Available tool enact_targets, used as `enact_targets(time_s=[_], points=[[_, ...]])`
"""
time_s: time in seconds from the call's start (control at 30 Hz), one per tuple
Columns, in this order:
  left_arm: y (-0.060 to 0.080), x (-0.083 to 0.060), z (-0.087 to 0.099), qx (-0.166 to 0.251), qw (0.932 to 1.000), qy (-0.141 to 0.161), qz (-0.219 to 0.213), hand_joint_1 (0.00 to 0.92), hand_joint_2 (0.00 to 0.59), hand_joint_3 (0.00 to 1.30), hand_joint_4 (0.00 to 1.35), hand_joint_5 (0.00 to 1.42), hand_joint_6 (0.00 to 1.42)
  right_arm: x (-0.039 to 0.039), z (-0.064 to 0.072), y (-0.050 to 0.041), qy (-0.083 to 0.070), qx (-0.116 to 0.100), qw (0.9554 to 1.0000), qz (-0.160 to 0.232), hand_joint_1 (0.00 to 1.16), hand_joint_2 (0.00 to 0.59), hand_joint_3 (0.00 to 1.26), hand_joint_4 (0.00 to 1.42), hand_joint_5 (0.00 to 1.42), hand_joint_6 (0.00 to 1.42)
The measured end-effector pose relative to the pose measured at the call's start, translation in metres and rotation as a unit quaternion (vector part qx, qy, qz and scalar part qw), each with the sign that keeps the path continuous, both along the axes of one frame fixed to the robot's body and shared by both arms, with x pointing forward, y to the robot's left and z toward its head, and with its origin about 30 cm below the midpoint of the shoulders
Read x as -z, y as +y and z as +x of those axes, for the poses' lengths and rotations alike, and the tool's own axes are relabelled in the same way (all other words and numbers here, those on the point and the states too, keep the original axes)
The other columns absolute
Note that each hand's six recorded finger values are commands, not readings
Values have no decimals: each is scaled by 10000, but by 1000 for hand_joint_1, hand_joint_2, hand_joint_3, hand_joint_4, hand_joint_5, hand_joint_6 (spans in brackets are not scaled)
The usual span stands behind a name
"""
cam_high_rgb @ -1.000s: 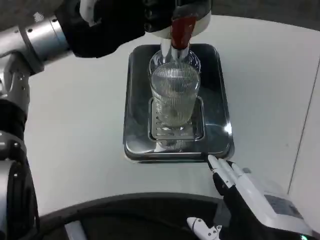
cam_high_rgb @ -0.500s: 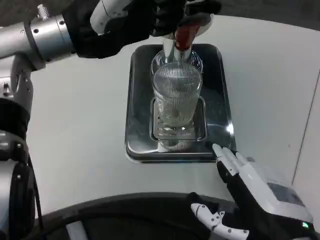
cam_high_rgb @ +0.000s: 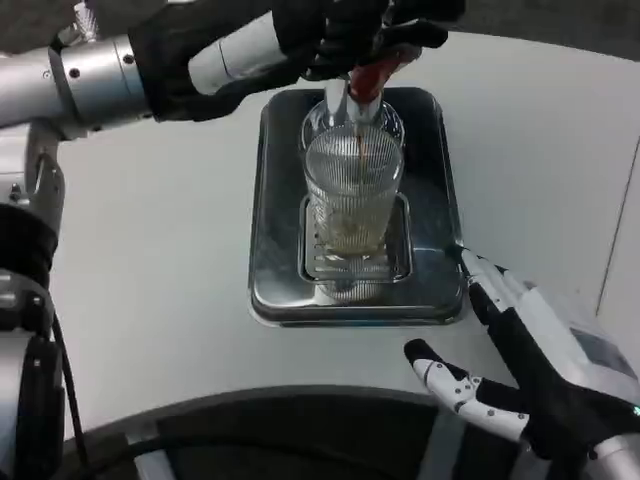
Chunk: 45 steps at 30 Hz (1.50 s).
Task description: Grasp the cup under the faucet to collect the drink, then remove the cup.
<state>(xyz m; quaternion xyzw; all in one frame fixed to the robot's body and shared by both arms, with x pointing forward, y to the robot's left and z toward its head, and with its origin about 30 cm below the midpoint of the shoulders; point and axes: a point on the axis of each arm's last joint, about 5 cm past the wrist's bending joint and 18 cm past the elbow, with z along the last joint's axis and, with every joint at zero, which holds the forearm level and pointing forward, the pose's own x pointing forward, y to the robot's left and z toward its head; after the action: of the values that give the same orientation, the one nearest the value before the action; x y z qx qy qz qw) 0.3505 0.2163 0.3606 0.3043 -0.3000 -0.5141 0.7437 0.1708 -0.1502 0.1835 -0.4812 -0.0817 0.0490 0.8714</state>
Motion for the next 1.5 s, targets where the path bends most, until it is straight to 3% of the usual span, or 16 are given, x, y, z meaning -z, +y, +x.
enact_targets(time_s=[0.63,0.93,1.2,1.5], points=[[30,23,-72,-239,9954,-768,528,0,41,35,0,46,25,-24,208,-143,-112,140,9996,219,337,308,0,0,0,0],[47,36,-82,-323,9941,-840,599,0,50,35,0,51,29,-16,411,-232,-84,208,9991,367,375,280,0,0,0,0],[56,41,-88,-355,9935,-886,613,0,49,35,0,58,36,5,628,-272,-107,114,9984,542,456,257,0,0,0,1],[62,50,-88,-396,9934,-899,585,0,52,35,0,59,39,-113,828,-345,-320,101,9980,528,471,251,0,0,0,1]])
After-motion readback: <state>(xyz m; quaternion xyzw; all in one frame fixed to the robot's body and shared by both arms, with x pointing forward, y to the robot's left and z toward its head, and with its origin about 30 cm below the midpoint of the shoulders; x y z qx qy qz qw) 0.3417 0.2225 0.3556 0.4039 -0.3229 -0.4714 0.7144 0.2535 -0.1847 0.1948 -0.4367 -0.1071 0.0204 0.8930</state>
